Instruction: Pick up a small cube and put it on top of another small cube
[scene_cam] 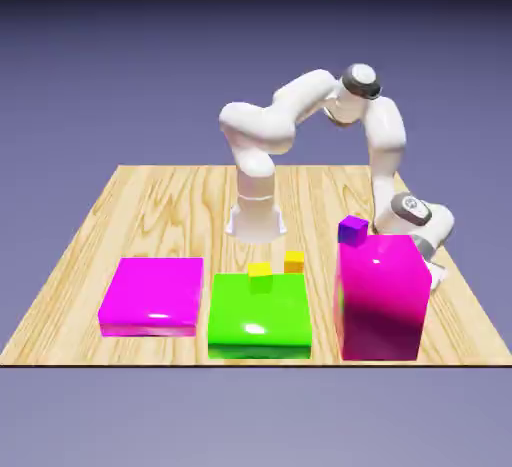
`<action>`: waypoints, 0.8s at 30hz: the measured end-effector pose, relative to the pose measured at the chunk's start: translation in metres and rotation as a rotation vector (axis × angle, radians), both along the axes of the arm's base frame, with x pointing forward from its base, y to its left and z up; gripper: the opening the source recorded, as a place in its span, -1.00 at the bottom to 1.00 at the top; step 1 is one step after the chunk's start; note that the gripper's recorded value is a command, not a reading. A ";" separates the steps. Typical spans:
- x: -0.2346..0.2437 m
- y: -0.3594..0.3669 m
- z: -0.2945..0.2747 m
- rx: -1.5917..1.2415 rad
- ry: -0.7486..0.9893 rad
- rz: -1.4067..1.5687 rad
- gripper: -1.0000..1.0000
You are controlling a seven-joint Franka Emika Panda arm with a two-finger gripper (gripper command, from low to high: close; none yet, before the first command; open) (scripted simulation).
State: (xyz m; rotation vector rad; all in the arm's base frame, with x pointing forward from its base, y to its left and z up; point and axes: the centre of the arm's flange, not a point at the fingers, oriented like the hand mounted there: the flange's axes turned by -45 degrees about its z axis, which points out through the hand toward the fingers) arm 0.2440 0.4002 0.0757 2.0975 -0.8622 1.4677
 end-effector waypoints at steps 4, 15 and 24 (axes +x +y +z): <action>-0.019 0.018 0.020 0.008 0.007 0.005 -1.00; -0.100 -0.063 0.056 0.060 0.010 0.006 -1.00; -0.137 -0.166 0.071 0.034 0.013 0.016 -1.00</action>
